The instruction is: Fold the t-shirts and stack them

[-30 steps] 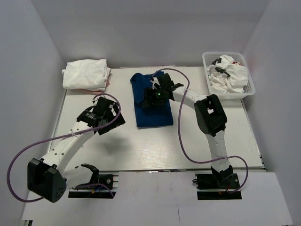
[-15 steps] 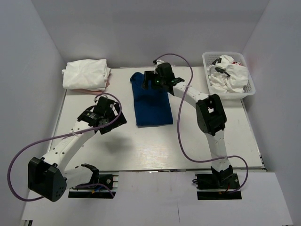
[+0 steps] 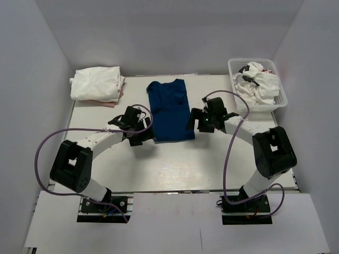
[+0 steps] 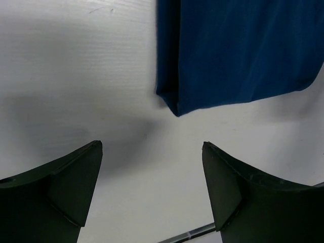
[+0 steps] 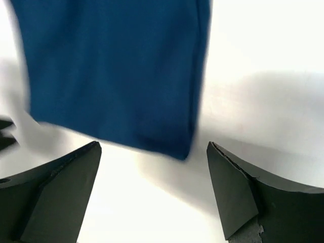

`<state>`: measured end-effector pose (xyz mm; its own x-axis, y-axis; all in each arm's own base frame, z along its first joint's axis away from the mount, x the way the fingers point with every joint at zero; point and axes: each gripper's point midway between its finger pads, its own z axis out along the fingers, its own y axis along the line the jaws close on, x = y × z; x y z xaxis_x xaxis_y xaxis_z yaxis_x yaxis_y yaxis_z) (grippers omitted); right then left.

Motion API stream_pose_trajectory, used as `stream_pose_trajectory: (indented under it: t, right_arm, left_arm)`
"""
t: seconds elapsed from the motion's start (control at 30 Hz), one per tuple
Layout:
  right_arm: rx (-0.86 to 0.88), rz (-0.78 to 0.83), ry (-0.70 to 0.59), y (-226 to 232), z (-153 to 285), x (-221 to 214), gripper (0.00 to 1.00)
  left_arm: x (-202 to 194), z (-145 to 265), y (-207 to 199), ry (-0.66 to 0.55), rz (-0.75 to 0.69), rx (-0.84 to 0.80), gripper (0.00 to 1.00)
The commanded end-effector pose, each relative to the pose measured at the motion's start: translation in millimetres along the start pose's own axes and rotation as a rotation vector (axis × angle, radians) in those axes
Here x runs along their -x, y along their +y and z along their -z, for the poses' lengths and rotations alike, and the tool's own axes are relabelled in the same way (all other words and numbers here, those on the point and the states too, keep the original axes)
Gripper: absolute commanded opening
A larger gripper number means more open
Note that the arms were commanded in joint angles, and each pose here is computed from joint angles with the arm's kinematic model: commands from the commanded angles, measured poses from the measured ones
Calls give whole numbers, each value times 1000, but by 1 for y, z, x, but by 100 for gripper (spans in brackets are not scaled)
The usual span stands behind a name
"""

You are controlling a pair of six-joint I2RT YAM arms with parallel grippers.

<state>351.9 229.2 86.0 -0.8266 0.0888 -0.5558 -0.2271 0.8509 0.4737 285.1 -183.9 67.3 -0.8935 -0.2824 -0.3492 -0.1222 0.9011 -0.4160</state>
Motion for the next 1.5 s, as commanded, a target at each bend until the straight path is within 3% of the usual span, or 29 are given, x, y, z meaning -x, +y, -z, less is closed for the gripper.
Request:
stream_pose_trajectory:
  t: [0.0, 0.13, 0.2, 0.33, 0.5, 0.6, 0.7, 0.73, 0.8, 0.83, 0.87, 1.03, 1.1, 1.27, 1.47]
  right_arm:
    - [63, -29, 115, 2, -1, -32, 90]
    - [89, -98, 219, -5, -15, -49, 90]
    - [92, -103, 224, -10, -20, -54, 90]
    - [110, -127, 247, -12, -26, -60, 90]
    - [145, -157, 280, -13, -28, -72, 85]
    - [153, -162, 290, -13, -25, -78, 69]
    - [126, -161, 279, -17, -22, -80, 54]
    - [117, -161, 276, -19, -22, -80, 41]
    - [106, -165, 281, -21, -22, -82, 26]
    - [108, -168, 286, -20, -21, -84, 7]
    - [111, -171, 290, -20, -20, -84, 0]
    - [69, -136, 307, -19, 7, -89, 0]
    - [75, -93, 272, -12, 30, -85, 0]
    - [86, -80, 339, 4, 92, -105, 0]
    - [132, -25, 246, 36, 164, -85, 0]
  left_arm:
    - [21, -7, -26, -58, -37, -102, 88]
    - [20, -29, -26, -8, -31, -87, 81]
    - [15, -40, -20, 21, -39, -63, 81]
    - [12, -55, -17, 39, -37, -63, 70]
    - [0, -68, -13, 91, -21, -60, 47]
    - [-5, -72, -13, 110, -9, -76, 29]
    - [-15, -74, -12, 125, -5, -82, 20]
    - [-15, -74, -12, 125, -5, -82, 14]
    - [-15, -74, -12, 125, -5, -82, 0]
    - [-15, -74, -12, 125, -5, -82, 0]
    - [-17, -73, -14, 135, -5, -95, 0]
    - [-25, -40, -19, 156, -10, -100, 0]
    - [-37, -23, -13, 175, -13, -77, 0]
    - [-55, 33, -28, 209, -70, -161, 0]
    - [-59, 113, -51, 168, -85, -261, 0]
